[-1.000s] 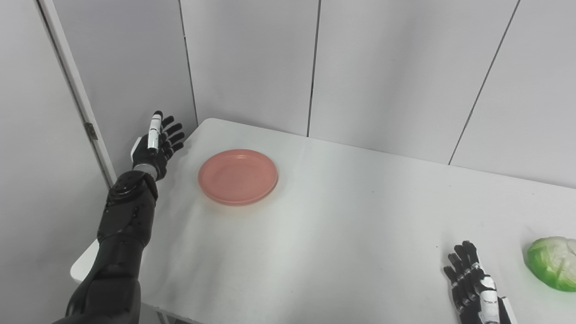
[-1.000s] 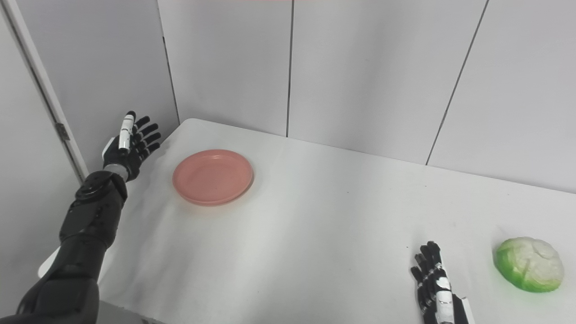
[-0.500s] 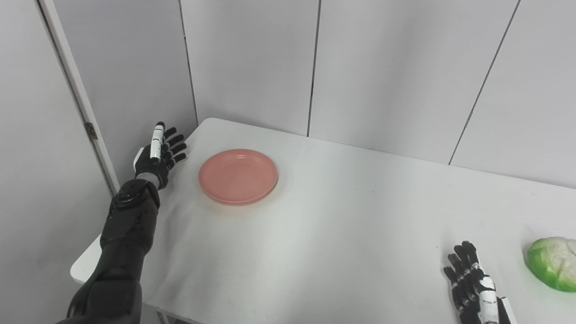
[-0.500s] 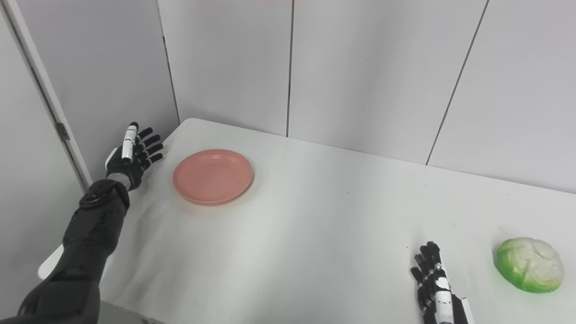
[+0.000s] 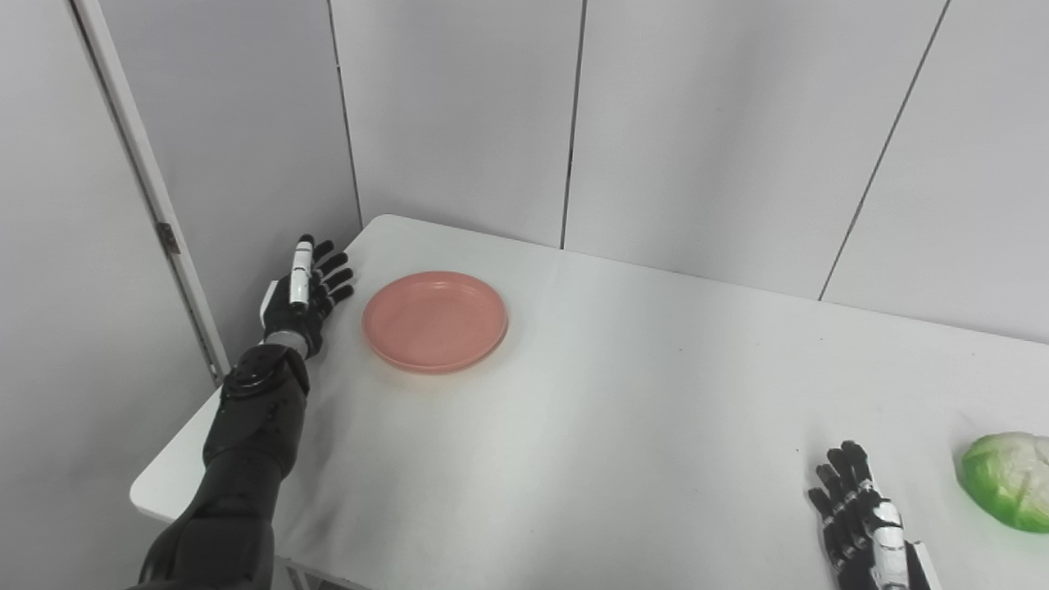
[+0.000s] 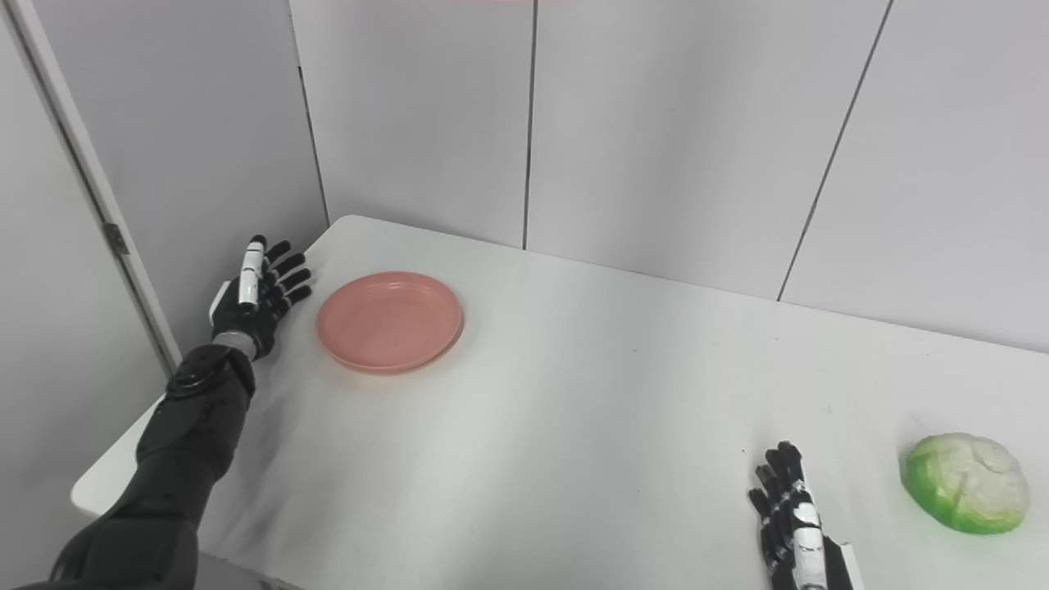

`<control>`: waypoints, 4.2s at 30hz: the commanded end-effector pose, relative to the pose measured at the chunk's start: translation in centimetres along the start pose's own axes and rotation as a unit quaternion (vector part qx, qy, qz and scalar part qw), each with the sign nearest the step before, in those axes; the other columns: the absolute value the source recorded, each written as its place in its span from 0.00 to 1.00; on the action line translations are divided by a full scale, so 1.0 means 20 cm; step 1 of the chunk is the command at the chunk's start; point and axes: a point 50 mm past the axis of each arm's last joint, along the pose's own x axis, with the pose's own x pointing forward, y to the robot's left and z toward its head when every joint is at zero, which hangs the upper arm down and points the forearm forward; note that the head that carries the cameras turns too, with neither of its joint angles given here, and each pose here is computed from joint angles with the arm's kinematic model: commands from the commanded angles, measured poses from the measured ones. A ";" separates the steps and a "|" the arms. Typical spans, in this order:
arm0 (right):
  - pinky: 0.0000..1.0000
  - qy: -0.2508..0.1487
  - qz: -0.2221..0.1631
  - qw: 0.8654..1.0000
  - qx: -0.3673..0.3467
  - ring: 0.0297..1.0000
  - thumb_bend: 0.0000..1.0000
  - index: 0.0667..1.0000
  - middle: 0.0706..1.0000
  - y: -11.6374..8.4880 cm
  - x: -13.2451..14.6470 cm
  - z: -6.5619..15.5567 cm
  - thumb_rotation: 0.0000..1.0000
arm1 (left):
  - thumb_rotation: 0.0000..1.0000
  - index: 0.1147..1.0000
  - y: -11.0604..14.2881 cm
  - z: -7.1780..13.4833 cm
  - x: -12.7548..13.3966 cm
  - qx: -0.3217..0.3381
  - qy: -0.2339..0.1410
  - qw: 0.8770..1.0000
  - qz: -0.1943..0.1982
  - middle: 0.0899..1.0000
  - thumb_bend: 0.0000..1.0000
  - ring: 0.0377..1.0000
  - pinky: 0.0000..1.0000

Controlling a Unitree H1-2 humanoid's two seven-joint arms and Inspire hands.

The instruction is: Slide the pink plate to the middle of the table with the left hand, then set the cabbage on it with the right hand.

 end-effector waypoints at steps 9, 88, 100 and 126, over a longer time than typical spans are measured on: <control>1.00 0.033 -0.025 0.999 -0.031 1.00 0.27 1.00 1.00 -0.17 0.08 -0.02 1.00 | 1.00 0.82 -0.09 -0.11 0.02 0.020 0.017 0.999 -0.023 0.82 0.44 0.83 0.86; 1.00 0.026 -0.022 0.999 -0.034 1.00 0.29 1.00 1.00 -0.06 0.13 -0.04 1.00 | 1.00 0.80 -1.03 -0.27 -0.46 -0.125 0.083 0.953 -0.262 0.81 0.42 0.82 0.82; 1.00 0.025 -0.025 0.999 -0.031 1.00 0.28 1.00 1.00 -0.02 0.13 -0.04 1.00 | 1.00 0.81 -1.23 -0.29 -0.56 -0.123 0.081 0.942 -0.302 0.82 0.43 0.82 0.83; 1.00 0.020 -0.037 0.999 -0.030 1.00 0.27 1.00 1.00 0.01 0.16 -0.02 1.00 | 1.00 0.81 -1.15 -0.28 -0.57 -0.082 0.048 0.951 -0.296 0.82 0.42 0.83 0.84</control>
